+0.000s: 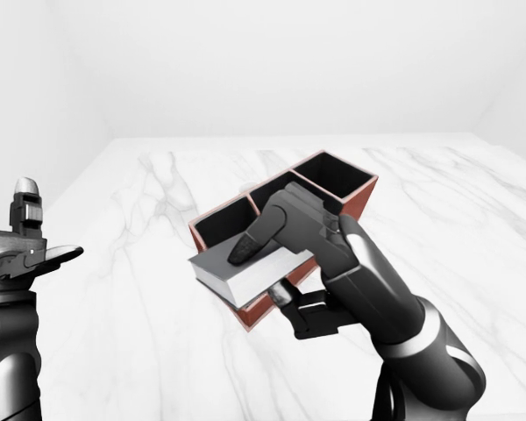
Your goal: Pick up the book and place it in the left compartment of the caddy.
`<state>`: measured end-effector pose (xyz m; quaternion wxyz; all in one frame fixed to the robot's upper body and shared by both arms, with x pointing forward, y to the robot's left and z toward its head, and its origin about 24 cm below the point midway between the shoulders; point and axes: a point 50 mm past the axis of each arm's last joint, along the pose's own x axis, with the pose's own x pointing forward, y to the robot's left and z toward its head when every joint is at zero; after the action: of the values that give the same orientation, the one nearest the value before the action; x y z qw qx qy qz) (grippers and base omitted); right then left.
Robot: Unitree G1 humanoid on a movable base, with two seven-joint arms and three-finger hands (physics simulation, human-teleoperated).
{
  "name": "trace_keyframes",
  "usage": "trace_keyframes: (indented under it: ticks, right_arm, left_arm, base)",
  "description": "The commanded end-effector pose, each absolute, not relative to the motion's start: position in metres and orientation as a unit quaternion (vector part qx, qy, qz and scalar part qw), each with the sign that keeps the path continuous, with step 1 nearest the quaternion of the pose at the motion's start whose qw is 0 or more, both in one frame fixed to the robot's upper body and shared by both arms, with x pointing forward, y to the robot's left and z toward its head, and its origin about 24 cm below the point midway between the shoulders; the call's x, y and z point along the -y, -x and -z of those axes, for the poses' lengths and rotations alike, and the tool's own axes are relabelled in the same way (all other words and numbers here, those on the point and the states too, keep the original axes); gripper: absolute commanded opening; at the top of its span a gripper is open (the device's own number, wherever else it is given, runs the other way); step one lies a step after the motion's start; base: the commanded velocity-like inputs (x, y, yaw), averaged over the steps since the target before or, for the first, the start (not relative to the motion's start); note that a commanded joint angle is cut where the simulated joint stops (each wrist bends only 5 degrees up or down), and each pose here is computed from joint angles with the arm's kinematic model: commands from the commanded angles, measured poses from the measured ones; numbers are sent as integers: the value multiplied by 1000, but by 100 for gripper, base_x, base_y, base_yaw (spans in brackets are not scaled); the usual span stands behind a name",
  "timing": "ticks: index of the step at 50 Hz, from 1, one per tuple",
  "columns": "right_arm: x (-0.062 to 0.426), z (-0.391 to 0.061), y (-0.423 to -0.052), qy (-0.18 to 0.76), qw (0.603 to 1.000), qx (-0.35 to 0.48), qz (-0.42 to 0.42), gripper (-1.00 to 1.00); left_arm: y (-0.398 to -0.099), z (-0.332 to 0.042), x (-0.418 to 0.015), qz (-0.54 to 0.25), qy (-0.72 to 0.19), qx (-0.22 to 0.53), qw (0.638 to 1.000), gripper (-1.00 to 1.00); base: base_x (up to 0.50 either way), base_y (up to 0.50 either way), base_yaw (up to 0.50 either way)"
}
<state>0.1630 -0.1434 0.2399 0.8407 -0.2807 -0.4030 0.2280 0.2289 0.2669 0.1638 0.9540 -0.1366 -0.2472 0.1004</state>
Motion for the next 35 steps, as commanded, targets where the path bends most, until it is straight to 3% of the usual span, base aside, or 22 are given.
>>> trace_keyframes:
  ticks: [1,35]
  right_arm:
    - [148,-235,-166,217,845,401,-278,-100]
    - [143,-205,-192,194,871,316,-322,-100]
  left_arm:
    - [-229,-164,-267,-101,137,247,954,100]
    - [-229,-163,-266,-99,137,245,955,100]
  base:
    - [0,0,0]
    - [0,0,0]
